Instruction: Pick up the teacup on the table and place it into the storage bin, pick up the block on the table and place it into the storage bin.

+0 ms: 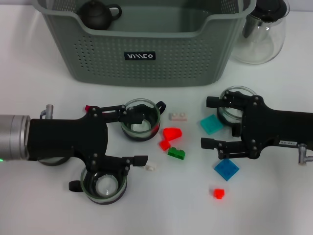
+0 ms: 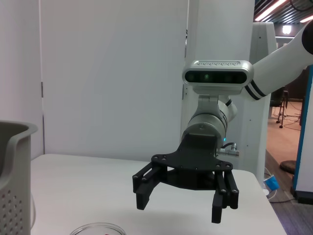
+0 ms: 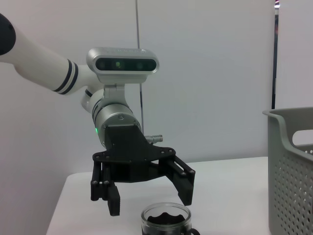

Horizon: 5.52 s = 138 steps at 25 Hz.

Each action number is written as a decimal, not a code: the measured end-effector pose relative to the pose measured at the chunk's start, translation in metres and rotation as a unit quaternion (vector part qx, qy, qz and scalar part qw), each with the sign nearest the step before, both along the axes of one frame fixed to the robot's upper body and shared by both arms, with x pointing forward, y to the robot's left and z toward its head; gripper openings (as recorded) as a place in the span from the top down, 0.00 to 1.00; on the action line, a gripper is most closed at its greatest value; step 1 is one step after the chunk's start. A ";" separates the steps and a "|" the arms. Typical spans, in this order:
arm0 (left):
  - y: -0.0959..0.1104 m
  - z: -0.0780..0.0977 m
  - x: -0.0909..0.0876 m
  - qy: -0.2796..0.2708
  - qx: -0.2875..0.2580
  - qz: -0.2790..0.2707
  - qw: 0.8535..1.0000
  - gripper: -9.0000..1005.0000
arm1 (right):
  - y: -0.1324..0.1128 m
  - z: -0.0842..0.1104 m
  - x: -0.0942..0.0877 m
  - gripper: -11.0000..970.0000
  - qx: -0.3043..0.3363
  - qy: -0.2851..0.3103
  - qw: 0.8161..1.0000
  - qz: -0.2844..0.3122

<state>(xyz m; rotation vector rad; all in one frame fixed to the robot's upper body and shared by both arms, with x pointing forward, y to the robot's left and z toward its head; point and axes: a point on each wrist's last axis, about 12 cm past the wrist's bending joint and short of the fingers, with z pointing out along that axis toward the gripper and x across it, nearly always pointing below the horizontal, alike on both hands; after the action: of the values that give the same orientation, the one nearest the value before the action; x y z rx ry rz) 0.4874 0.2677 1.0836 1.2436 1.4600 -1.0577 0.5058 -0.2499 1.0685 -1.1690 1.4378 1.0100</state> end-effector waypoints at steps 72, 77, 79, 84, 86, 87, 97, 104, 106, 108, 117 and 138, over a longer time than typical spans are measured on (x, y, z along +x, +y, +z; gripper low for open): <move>0.058 -0.003 -0.038 0.013 -0.046 0.130 0.990 0.16 | 0.069 0.080 0.075 0.41 -0.491 0.085 0.867 -0.029; 0.058 -0.004 -0.038 0.013 -0.046 0.131 0.990 0.16 | 0.070 0.077 0.079 0.42 -0.480 0.095 0.870 -0.054; 0.058 -0.004 -0.038 0.013 -0.046 0.131 0.990 0.16 | 0.072 0.077 0.079 0.42 -0.476 0.106 0.870 -0.068; 0.058 -0.004 -0.038 0.013 -0.045 0.132 0.990 0.16 | 0.078 0.071 0.077 0.42 -0.487 0.122 0.862 -0.069; 0.058 -0.004 -0.038 0.013 -0.044 0.133 0.990 0.16 | 0.079 0.069 0.077 0.43 -0.488 0.128 0.860 -0.069; 0.058 -0.004 -0.038 0.013 -0.044 0.134 0.990 0.16 | 0.079 0.068 0.077 0.43 -0.489 0.130 0.860 -0.070; 0.059 -0.005 -0.039 0.015 -0.042 0.136 0.990 0.16 | 0.084 0.059 0.069 0.44 -0.508 0.137 0.850 -0.040; 0.059 -0.006 -0.039 0.016 -0.042 0.137 0.990 0.16 | 0.085 0.061 0.073 0.44 -0.500 0.133 0.854 -0.050; 0.059 -0.006 -0.039 0.016 -0.043 0.137 0.990 0.16 | 0.088 0.062 0.075 0.45 -0.496 0.132 0.856 -0.060; 0.059 -0.006 -0.039 0.016 -0.043 0.137 0.989 0.16 | 0.090 0.061 0.076 0.45 -0.493 0.134 0.857 -0.067; 0.058 -0.005 -0.038 0.014 -0.044 0.135 0.990 0.16 | 0.093 0.055 0.078 0.46 -0.494 0.162 0.849 -0.091; 0.059 -0.005 -0.038 0.013 -0.043 0.141 0.989 0.16 | 0.086 0.077 0.079 0.93 -0.460 0.193 0.860 -0.105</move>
<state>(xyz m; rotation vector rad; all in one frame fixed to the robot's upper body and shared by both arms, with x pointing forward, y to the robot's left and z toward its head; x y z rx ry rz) 0.4498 0.3268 1.0785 0.9327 1.5412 -0.9367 0.5843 -0.1641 1.1453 -1.4477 2.4600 0.3666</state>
